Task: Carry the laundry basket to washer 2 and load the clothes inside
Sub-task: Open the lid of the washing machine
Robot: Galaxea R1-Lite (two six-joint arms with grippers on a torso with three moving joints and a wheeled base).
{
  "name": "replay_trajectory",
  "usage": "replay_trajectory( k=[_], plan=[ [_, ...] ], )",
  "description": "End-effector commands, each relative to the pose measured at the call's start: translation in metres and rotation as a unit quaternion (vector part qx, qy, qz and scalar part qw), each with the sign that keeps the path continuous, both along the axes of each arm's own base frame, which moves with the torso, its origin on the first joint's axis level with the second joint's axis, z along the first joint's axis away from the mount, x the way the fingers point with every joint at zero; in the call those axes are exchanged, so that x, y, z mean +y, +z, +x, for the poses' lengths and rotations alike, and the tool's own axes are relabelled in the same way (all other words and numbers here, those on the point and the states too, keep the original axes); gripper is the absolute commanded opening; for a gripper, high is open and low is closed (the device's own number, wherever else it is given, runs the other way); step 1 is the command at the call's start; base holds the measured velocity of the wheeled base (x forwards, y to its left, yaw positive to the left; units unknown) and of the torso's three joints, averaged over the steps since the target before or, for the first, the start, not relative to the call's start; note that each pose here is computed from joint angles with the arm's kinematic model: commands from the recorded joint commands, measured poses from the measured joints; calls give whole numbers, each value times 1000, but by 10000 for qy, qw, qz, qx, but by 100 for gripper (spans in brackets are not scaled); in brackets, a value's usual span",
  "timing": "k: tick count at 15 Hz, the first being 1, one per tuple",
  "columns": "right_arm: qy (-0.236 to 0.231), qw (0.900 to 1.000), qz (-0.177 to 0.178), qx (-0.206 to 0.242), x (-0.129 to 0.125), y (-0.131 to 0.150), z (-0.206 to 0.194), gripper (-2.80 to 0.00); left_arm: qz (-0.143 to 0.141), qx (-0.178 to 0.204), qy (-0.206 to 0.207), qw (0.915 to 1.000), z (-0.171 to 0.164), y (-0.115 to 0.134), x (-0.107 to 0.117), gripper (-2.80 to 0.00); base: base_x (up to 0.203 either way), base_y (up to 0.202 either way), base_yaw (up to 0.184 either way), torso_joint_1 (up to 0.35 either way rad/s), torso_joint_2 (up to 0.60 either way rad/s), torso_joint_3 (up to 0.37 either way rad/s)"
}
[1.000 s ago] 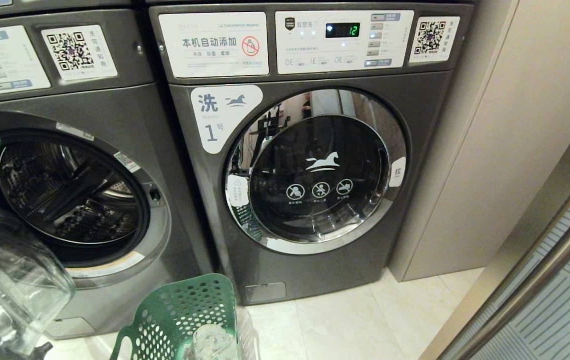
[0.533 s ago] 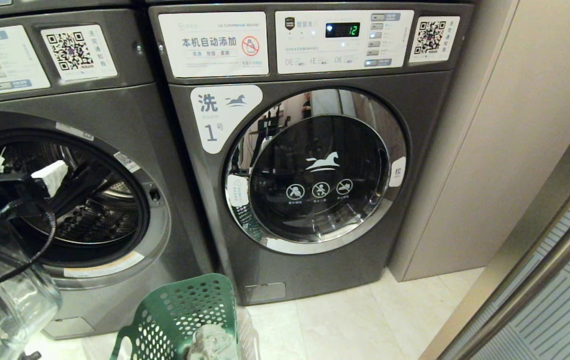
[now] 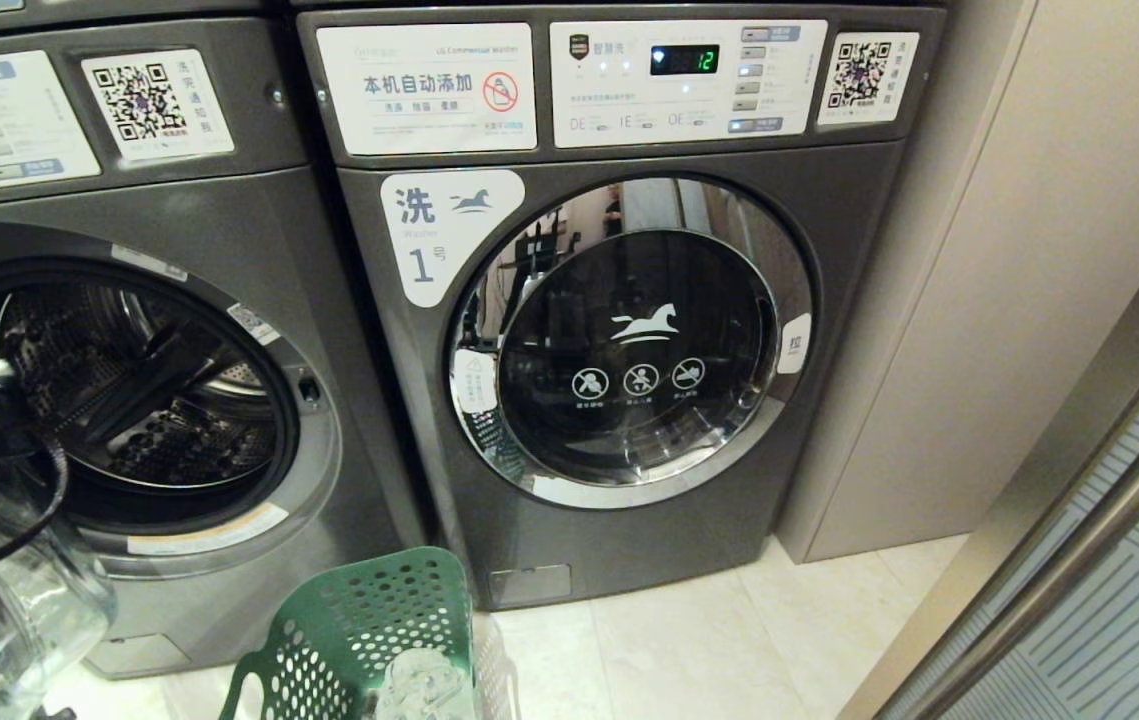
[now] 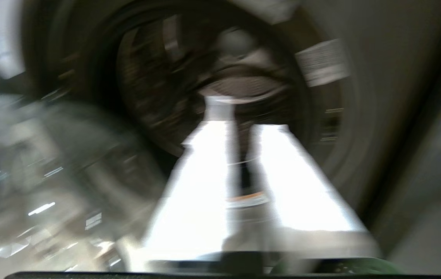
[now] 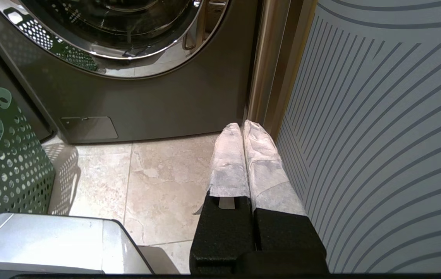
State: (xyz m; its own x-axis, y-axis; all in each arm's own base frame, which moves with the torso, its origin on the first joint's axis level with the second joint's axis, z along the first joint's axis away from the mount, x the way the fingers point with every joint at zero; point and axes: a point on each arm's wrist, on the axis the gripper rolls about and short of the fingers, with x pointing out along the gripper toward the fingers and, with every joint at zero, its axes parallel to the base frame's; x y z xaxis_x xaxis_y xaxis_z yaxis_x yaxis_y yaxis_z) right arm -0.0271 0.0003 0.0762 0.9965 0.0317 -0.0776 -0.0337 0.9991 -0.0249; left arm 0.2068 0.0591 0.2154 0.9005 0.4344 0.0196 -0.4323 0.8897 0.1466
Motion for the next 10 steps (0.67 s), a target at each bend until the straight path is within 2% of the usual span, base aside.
replay_trajectory(
  k=[1,2,3,5,6,9,10],
  plan=[
    [11,10000,-4,2,0,0,0,-280,-46,185,946,9953,6,-8,19,-280,0,0,0,0,0,0],
    [11,10000,-4,4,0,0,0,-280,-59,227,1400,9899,9,-10,23,-280,0,0,0,0,0,0],
    [3,10000,-4,2,0,0,0,-280,-56,207,1645,9861,14,-8,26,-280,0,0,0,0,0,0],
    [10,10000,-4,10,0,0,0,-280,-36,204,1731,9847,16,-7,27,-280,0,0,0,0,0,0],
    [7,10000,-4,6,0,0,0,-280,-12,219,1916,9812,16,-6,28,-280,0,0,0,0,0,0],
    [3,10000,-4,10,0,0,0,-280,106,313,2898,9565,14,-6,30,-280,0,0,0,0,0,0],
    [7,10000,-4,2,0,0,0,-280,112,322,3002,9533,13,-6,31,-280,0,0,0,0,0,0]
  ],
)
